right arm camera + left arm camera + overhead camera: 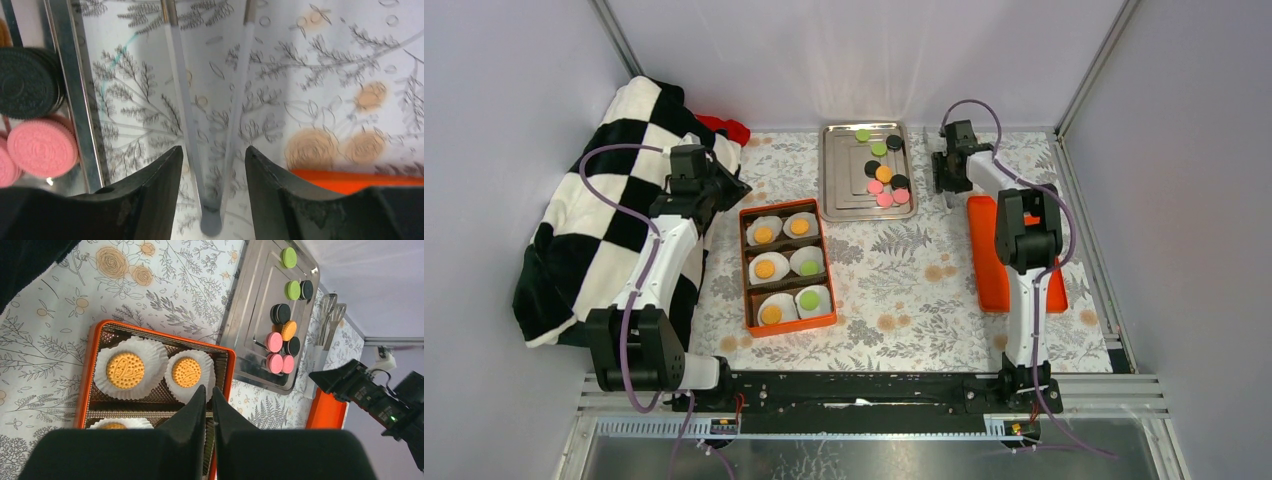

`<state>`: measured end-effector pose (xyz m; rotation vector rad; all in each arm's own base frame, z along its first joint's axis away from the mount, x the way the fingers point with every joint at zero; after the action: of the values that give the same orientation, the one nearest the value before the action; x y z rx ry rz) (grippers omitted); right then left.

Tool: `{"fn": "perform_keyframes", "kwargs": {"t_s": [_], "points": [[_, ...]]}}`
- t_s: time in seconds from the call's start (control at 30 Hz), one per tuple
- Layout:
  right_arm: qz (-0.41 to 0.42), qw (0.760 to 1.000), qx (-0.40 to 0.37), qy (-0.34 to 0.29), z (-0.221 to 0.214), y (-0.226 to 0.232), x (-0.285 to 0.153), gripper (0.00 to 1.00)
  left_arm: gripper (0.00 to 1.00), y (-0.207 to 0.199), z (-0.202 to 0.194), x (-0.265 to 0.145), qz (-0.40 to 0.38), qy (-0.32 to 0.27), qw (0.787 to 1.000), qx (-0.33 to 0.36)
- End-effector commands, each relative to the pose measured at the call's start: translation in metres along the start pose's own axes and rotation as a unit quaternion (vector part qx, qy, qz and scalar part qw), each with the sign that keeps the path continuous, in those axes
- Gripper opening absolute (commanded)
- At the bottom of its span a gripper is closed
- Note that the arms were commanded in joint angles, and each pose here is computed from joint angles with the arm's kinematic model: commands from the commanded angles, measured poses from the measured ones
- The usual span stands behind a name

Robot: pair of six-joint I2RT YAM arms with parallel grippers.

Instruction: Pack the cookies

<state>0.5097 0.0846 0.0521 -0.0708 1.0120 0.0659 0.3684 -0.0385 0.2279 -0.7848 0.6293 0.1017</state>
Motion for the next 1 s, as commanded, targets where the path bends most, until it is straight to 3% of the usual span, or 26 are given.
{"fn": "perform_keyframes", "kwargs": {"t_s": [0.0,0.07,0.17,0.3,0.53,0.8,0.97], "points": [[-0.012,0.996,0.018,-0.09,0.041,-0.005,-0.078,0.57,0.13,-0.009,0.01,0.0,-0.005,-0.032,0.999,0.004],[-0.01,0.993,0.031,-0.113,0.044,-0.006,-0.107,0.57,0.12,-0.002,0.011,-0.001,0.017,-0.041,0.999,-0.001],[-0.003,0.99,0.054,-0.129,0.038,-0.005,-0.139,0.57,0.0,0.02,0.01,-0.005,0.102,-0.048,0.994,-0.004],[0.02,0.987,0.072,-0.145,0.024,0.008,-0.176,0.57,0.0,0.051,-0.005,-0.026,0.232,-0.065,0.97,0.024],[0.03,0.99,0.096,-0.1,-0.029,0.033,-0.202,0.56,0.0,0.106,-0.076,-0.041,0.377,0.006,0.924,0.058],[0.052,0.992,0.092,-0.067,-0.09,0.036,-0.21,0.57,0.0,0.157,-0.142,-0.053,0.441,0.066,0.892,0.073],[0.051,0.992,0.098,-0.057,-0.11,0.033,-0.215,0.58,0.0,0.163,-0.165,-0.055,0.436,0.078,0.894,0.074]]}}
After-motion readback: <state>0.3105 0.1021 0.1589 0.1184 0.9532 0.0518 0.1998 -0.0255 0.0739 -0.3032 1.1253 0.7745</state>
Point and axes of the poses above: each gripper's point midway between its finger pads, its own x axis out along the fingers, its own y axis along the line the jaws close on, z = x × y, the point moved 4 cm from there along -x, back along the fingers, and after that the axes turned 1 degree about -x, right-handed, at the moved point
